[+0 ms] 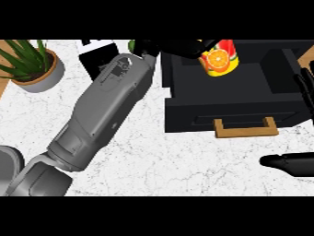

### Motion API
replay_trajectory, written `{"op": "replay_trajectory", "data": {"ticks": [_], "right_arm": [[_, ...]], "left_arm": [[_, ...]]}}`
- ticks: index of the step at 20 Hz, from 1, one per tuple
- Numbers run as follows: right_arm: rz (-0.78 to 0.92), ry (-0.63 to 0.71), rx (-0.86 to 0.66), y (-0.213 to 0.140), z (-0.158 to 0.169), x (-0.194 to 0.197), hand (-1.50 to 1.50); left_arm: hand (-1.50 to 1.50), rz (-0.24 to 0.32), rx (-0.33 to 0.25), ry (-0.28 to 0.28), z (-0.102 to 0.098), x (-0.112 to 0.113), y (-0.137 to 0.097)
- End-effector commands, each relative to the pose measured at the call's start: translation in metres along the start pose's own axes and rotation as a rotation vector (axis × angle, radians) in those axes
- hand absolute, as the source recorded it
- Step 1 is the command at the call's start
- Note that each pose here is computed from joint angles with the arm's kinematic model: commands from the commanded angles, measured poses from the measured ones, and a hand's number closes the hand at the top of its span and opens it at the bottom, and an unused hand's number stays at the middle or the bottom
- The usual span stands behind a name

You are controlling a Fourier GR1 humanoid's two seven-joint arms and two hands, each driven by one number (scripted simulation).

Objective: Pick up the cup, place it into the drawer and close the drawer

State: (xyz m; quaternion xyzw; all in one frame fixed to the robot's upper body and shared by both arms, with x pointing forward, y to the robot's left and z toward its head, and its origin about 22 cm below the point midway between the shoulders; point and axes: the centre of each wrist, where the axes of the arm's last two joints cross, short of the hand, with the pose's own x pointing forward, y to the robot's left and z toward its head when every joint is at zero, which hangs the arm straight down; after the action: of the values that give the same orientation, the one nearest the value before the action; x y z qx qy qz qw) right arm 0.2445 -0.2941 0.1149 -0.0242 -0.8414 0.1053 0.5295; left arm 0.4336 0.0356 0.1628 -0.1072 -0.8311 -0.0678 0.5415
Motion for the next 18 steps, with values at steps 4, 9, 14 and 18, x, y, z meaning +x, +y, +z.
{"op": "replay_trajectory", "data": {"ticks": [4,9,14,18], "right_arm": [[-0.003,-0.003,-0.009,0.009,0.002,0.009,-1.50],[-0.013,0.000,0.002,0.008,-0.003,-0.006,-1.50],[-0.011,-0.027,0.019,0.005,-0.003,0.009,-1.50],[-0.003,-0.036,0.043,-0.004,-0.015,0.007,-1.50]], "left_arm": [[1.50,-0.050,-0.022,0.058,0.019,-0.030,-0.007],[1.50,-0.124,-0.032,0.112,0.010,-0.029,-0.010],[-1.50,-0.226,-0.081,0.157,0.034,-0.052,-0.015],[-1.50,-0.271,-0.082,0.212,0.020,-0.037,-0.024]]}}
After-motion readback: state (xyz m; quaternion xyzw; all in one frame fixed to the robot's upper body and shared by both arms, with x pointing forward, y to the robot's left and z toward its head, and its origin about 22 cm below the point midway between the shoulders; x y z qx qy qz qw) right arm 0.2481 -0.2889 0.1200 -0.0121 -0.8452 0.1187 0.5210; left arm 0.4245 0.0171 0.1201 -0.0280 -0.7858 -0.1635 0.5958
